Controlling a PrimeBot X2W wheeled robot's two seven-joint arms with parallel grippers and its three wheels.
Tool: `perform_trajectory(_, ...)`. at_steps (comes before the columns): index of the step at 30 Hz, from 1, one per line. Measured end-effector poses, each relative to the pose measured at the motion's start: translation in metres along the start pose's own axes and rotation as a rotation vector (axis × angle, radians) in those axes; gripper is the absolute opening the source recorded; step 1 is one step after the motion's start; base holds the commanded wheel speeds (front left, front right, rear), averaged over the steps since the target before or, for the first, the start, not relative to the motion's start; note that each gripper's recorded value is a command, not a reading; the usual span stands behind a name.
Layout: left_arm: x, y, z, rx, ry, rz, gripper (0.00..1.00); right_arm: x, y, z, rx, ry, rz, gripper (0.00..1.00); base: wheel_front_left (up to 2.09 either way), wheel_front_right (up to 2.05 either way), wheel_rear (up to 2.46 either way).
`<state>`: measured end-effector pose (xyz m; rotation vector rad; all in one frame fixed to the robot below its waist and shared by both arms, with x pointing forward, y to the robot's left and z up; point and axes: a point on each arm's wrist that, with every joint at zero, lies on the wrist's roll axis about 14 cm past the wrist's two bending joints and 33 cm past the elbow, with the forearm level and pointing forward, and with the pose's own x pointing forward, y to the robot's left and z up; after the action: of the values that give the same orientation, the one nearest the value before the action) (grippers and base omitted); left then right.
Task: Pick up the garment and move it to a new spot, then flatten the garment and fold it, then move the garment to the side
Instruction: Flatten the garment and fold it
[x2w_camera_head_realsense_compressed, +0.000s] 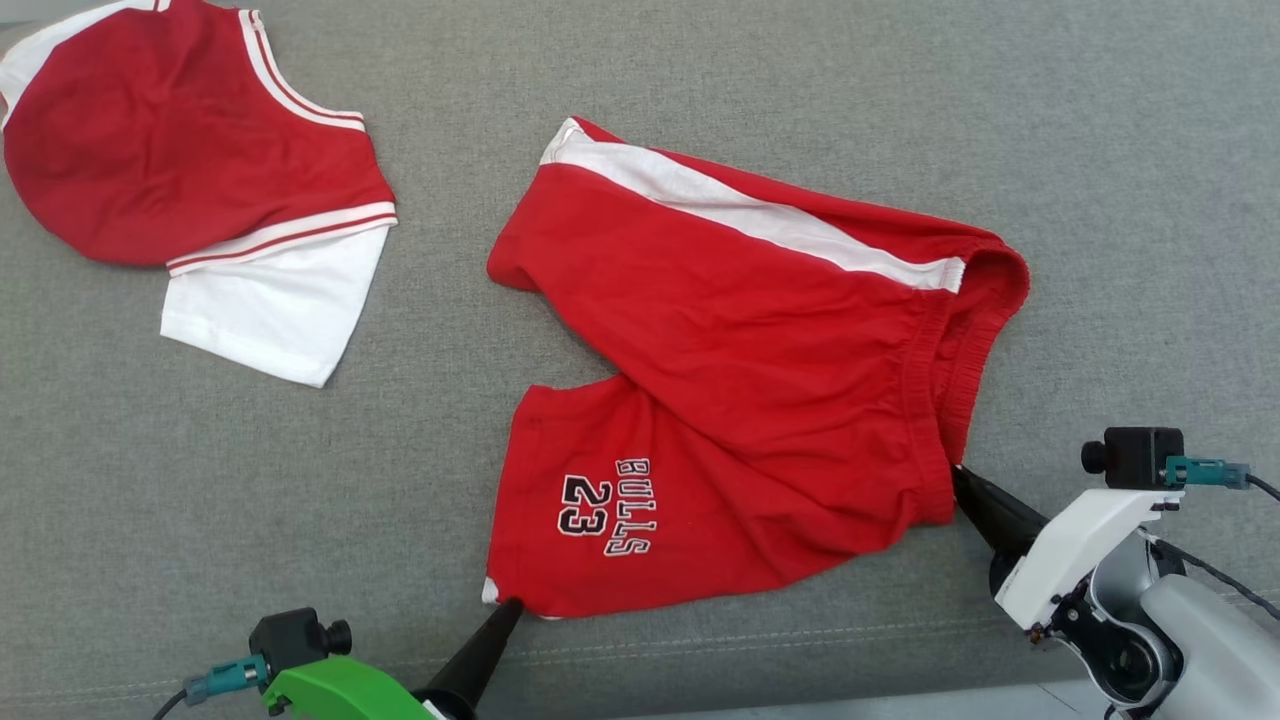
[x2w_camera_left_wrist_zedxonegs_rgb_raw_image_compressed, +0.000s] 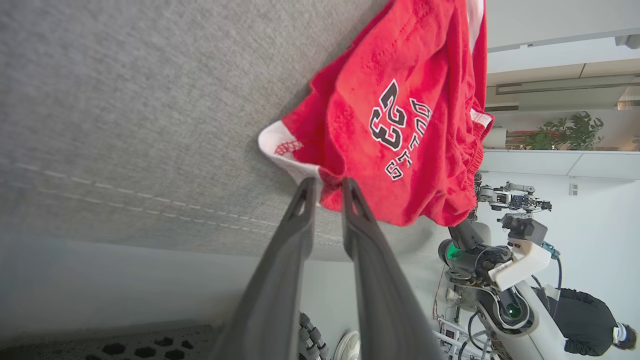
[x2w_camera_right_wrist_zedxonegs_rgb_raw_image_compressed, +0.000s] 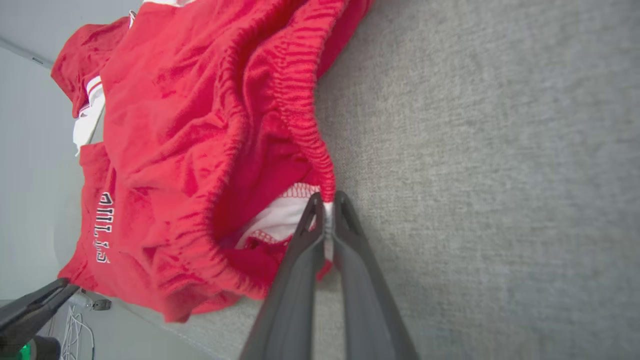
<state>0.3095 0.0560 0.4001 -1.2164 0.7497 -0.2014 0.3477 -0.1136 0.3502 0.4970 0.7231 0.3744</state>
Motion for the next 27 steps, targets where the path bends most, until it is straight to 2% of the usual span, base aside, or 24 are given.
perform_trajectory(3, 0.0, -0.005, 0.003, 0.002, -0.011, -0.018, 0.05, 0.0, 0.01, 0.0, 0.119, -0.016, 0.021, 0.0, 0.0, 0.0, 0.0)
perform_trajectory(4, 0.0, -0.009, 0.005, 0.003, -0.02, -0.03, 0.0, 0.0, 0.015, -0.002, 0.162, -0.015, 0.034, 0.0, 0.0, 0.0, 0.0)
perform_trajectory(11, -0.002, -0.026, 0.027, 0.029, -0.087, -0.086, 0.0, -0.009, 0.05, 0.001, 0.434, -0.031, 0.14, 0.0, 0.0, 0.0, 0.0)
perform_trajectory(12, -0.002, -0.026, 0.027, 0.029, -0.087, -0.086, 0.0, -0.009, 0.05, 0.001, 0.434, -0.031, 0.14, 0.0, 0.0, 0.0, 0.0)
perform_trajectory(18, -0.01, -0.056, 0.046, 0.065, -0.147, -0.182, 0.0, -0.027, 0.09, 0.009, 0.72, -0.024, 0.291, 0.0, 0.0, 0.0, 0.0)
perform_trajectory(23, -0.024, -0.094, 0.08, 0.11, -0.262, -0.296, 0.0, -0.047, 0.119, 0.062, 0.955, -0.153, 0.485, 0.0, 0.0, 0.0, 0.0)
perform_trajectory(27, -0.036, -0.129, 0.108, 0.178, -0.334, -0.395, 0.0, -0.063, 0.103, 0.087, 1.081, -0.255, 0.518, 0.0, 0.0, 0.0, 0.0)
